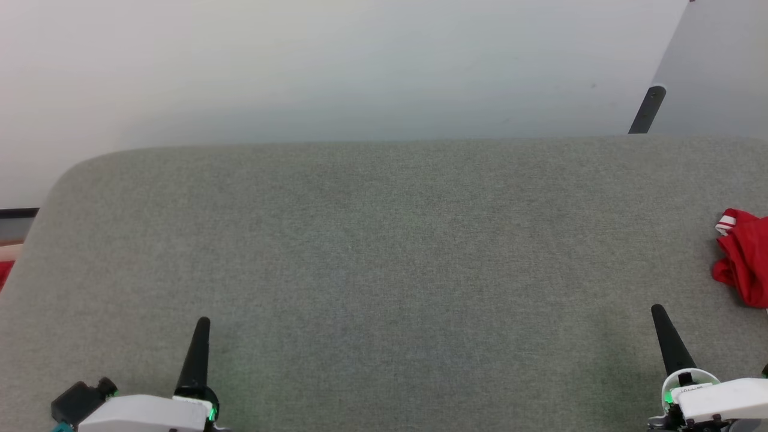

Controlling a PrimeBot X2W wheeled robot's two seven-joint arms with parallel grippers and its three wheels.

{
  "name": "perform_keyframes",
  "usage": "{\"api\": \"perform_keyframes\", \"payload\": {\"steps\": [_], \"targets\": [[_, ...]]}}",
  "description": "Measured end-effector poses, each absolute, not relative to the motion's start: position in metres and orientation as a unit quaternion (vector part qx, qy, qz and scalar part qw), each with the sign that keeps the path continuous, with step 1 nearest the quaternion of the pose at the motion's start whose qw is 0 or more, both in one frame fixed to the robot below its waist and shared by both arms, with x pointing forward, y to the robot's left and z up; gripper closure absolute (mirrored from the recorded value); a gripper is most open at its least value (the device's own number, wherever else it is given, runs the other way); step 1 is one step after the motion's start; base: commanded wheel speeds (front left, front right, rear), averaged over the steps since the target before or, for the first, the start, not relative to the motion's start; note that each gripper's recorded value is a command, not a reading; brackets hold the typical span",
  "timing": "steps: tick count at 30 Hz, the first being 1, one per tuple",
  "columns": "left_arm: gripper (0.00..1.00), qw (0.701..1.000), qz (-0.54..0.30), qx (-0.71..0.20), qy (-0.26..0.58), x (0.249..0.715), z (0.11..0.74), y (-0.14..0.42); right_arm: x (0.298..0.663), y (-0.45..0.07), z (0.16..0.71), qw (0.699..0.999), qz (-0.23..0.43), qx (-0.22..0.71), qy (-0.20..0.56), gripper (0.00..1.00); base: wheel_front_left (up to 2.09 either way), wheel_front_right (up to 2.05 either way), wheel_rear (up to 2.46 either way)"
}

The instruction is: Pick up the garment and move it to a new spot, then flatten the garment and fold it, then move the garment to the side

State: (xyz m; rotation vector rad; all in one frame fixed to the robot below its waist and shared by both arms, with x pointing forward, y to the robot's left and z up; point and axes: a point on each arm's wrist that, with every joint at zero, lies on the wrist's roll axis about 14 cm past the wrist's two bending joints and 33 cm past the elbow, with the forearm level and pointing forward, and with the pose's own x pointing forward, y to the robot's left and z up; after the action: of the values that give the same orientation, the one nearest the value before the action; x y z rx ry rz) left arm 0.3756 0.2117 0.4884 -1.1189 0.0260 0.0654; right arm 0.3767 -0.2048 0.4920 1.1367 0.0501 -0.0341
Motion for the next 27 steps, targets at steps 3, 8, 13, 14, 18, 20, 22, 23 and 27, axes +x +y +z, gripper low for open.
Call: {"api": "perform_keyframes", "payload": {"steps": [3,8,13,14,18,20,22,23,27], "targets": [[1.00,0.839,0.031,-0.543,0.013,0.3760,0.4884,0.2110,0.3769,-0.2045,0.4916,0.834,-0.017,0.550,0.024,1.00,0.00,0.00,0.00],[1.00,0.825,0.029,-0.564,0.012,0.3780,0.4900,0.2099,0.3794,-0.2041,0.4943,0.821,-0.014,0.570,0.020,1.00,0.00,0.00,0.00],[1.00,0.813,0.027,-0.581,0.012,0.3792,0.4910,0.2085,0.3795,-0.2038,0.4939,0.810,-0.015,0.586,0.020,1.00,0.00,0.00,0.00],[1.00,0.810,0.026,-0.585,0.012,0.3795,0.4913,0.2083,0.3801,-0.2039,0.4946,0.807,-0.015,0.590,0.019,1.00,0.00,0.00,0.00],[1.00,0.800,0.025,-0.600,0.012,0.3801,0.4917,0.2074,0.3811,-0.2035,0.4957,0.796,-0.014,0.604,0.017,1.00,0.00,0.00,0.00],[1.00,0.795,0.023,-0.606,0.011,0.3813,0.4934,0.2070,0.3816,-0.2031,0.4960,0.792,-0.013,0.611,0.017,1.00,0.00,0.00,0.00],[1.00,0.790,0.023,-0.613,0.011,0.3814,0.4935,0.2066,0.3831,-0.2027,0.4981,0.787,-0.011,0.617,0.014,1.00,0.00,0.00,0.00],[1.00,0.786,0.023,-0.617,0.011,0.3813,0.4934,0.2065,0.3831,-0.2028,0.4983,0.784,-0.011,0.620,0.014,1.00,0.00,0.00,0.00],[1.00,0.777,0.021,-0.629,0.009,0.3824,0.4950,0.2058,0.3827,-0.2027,0.4976,0.775,-0.012,0.632,0.014,1.00,0.00,0.00,0.00]]}}
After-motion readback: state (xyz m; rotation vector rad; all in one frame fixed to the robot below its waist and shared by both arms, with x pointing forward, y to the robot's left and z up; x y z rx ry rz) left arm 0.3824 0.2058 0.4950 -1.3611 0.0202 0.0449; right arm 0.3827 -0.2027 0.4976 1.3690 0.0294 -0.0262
